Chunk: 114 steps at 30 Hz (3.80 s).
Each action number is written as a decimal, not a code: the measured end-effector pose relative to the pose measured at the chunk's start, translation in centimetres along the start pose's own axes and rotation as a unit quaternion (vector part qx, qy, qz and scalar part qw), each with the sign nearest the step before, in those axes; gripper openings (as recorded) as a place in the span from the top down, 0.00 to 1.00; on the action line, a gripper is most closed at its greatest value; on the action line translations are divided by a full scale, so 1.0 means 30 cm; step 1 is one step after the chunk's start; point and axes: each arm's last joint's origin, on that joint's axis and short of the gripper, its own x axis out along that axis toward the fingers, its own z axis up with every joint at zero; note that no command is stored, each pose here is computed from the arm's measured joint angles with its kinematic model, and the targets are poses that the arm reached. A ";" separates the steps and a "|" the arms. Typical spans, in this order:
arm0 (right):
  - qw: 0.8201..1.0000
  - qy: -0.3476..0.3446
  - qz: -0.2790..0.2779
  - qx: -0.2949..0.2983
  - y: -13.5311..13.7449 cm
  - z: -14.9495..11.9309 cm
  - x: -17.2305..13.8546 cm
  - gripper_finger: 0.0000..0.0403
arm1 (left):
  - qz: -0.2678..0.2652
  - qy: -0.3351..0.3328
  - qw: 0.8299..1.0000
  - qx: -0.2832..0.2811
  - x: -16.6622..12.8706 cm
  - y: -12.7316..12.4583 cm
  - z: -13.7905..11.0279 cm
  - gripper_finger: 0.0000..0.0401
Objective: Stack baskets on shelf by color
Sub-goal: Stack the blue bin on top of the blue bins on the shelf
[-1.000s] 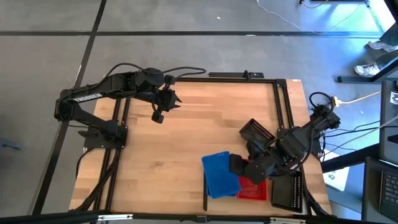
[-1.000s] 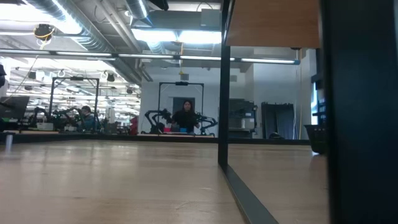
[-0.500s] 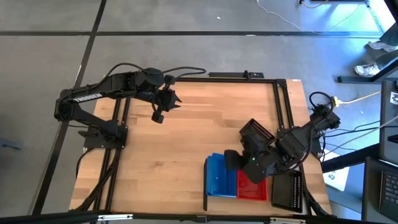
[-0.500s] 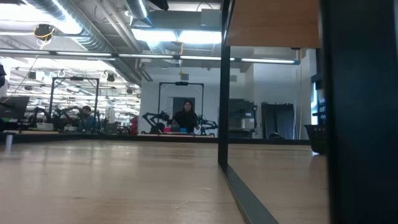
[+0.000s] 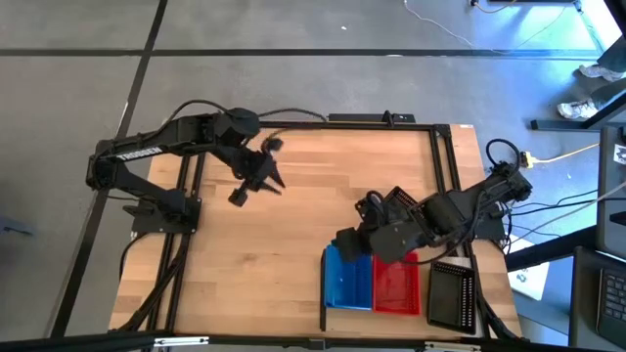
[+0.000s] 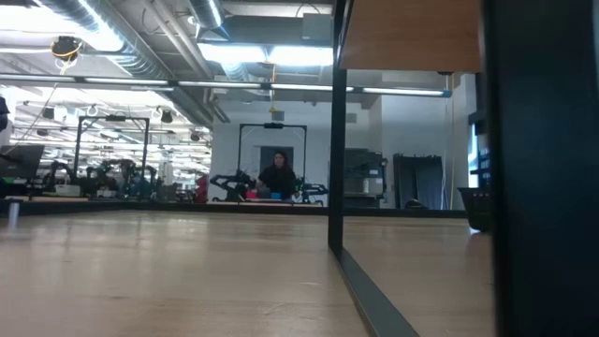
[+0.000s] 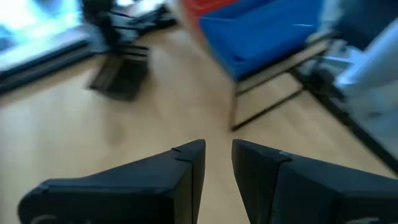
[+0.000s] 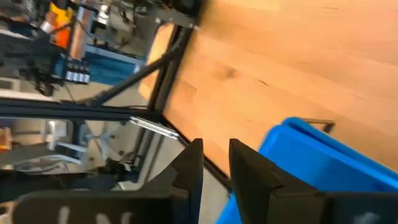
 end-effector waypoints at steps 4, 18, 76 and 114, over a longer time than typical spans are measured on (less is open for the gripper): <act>0.999 -0.002 -0.037 -0.016 -0.025 0.001 -0.004 0.81 | -0.056 -0.004 0.998 0.007 0.084 -0.019 0.013 0.82; 0.979 -0.049 -0.130 -0.150 -0.108 0.054 -0.275 0.81 | -0.090 -0.047 0.995 0.013 0.340 -0.043 0.069 0.82; 0.974 -0.077 -0.129 -0.171 -0.145 0.083 -0.381 0.81 | -0.230 -0.143 0.962 0.015 0.557 -0.017 0.063 0.82; 0.859 -0.008 -0.051 -0.509 -0.042 0.012 -0.254 0.81 | -0.052 -0.057 0.994 -0.080 0.315 0.089 0.027 0.82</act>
